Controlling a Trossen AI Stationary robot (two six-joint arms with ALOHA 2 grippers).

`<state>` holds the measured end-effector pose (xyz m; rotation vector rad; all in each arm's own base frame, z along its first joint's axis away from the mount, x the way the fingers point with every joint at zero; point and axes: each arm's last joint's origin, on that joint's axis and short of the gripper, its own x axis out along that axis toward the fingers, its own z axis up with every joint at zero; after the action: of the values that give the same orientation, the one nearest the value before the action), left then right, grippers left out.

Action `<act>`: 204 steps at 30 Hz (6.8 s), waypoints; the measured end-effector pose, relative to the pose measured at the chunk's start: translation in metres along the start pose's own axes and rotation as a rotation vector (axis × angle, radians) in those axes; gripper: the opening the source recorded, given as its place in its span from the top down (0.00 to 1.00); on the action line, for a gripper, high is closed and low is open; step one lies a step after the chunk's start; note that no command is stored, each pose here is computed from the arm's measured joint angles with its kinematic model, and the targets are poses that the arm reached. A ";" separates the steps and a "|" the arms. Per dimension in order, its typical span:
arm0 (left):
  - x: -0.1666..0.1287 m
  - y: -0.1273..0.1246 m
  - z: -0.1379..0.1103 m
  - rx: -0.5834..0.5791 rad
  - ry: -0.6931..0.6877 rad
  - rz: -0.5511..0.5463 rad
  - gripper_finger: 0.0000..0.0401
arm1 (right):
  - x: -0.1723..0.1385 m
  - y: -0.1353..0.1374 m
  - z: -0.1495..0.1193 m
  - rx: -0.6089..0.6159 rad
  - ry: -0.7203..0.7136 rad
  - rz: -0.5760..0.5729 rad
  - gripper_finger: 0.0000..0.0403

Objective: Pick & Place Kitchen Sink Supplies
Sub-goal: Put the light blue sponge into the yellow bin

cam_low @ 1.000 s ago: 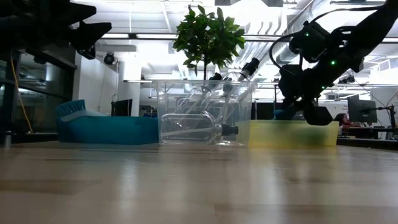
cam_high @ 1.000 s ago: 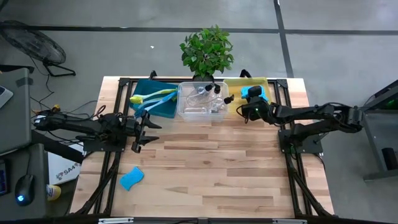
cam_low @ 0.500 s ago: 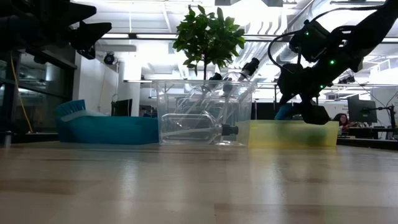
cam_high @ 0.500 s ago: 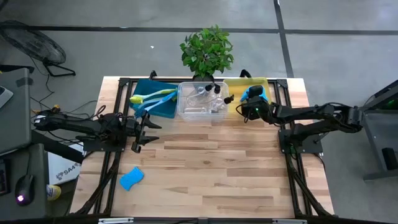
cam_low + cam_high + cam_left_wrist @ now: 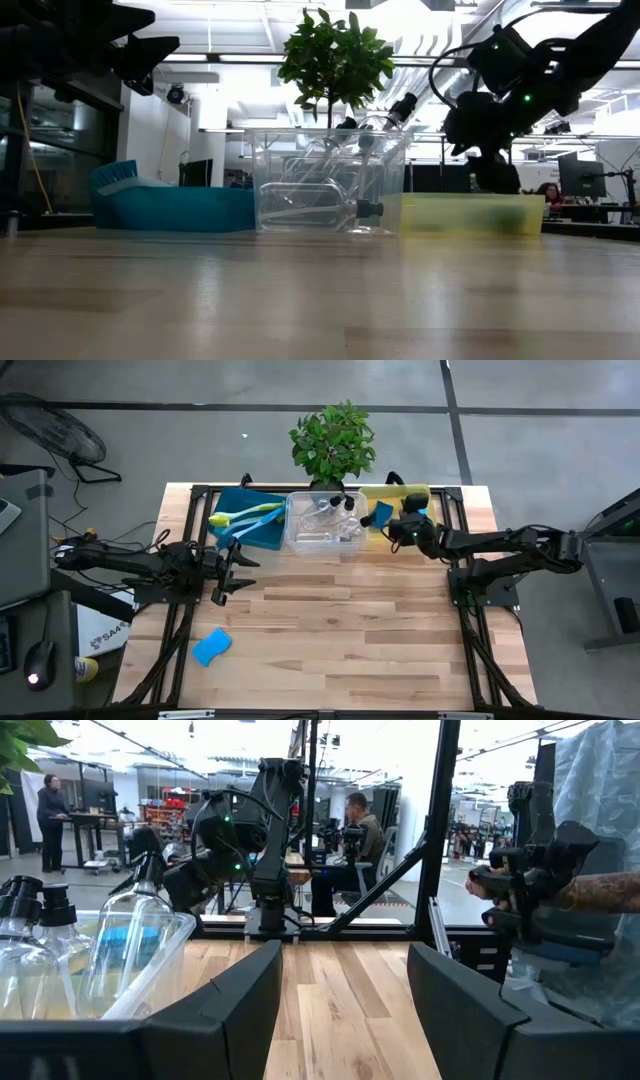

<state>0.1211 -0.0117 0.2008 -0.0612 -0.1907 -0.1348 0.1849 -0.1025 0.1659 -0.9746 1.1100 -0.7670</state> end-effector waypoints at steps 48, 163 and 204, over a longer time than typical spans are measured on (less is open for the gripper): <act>0.000 -0.002 -0.004 -0.112 0.049 -0.076 0.47 | -0.112 0.000 0.074 0.857 -0.184 0.369 0.52; 0.008 -0.124 -0.053 -0.662 1.061 0.393 1.00 | -0.145 0.018 0.079 1.008 -0.224 0.683 0.52; 0.110 -0.027 0.048 -0.151 -0.209 0.575 1.00 | -0.134 0.050 0.167 0.999 -0.773 0.314 0.52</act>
<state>0.2151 -0.0485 0.2706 -0.2773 -0.3642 0.4324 0.3085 0.0770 0.1922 -0.1662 0.1114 -0.4979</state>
